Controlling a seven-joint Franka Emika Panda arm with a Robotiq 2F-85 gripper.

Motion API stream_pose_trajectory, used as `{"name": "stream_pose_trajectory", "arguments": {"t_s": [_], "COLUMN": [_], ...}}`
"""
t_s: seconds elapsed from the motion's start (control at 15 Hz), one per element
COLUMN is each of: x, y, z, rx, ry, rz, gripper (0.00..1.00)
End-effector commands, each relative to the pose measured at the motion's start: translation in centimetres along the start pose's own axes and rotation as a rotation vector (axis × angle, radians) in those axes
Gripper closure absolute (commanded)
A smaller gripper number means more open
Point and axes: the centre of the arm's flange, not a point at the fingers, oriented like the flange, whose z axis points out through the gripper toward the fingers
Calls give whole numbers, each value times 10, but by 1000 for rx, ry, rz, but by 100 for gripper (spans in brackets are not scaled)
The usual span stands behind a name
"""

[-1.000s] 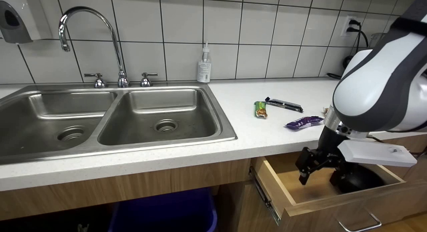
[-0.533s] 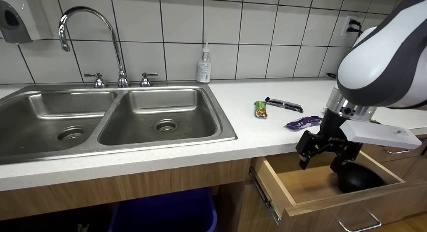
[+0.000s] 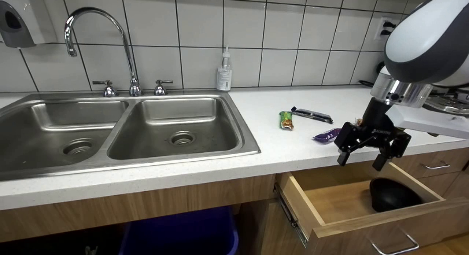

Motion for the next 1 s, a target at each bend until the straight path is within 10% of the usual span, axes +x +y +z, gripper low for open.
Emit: {"name": "stream_pose_trajectory", "arguments": {"t_s": [0.0,0.93], "x": [14,91], "y": [5,5], "z": [-28,-64], "rx": [15,43], "ry": [2,104], "rz": [35,202], "gripper": [0,0]}}
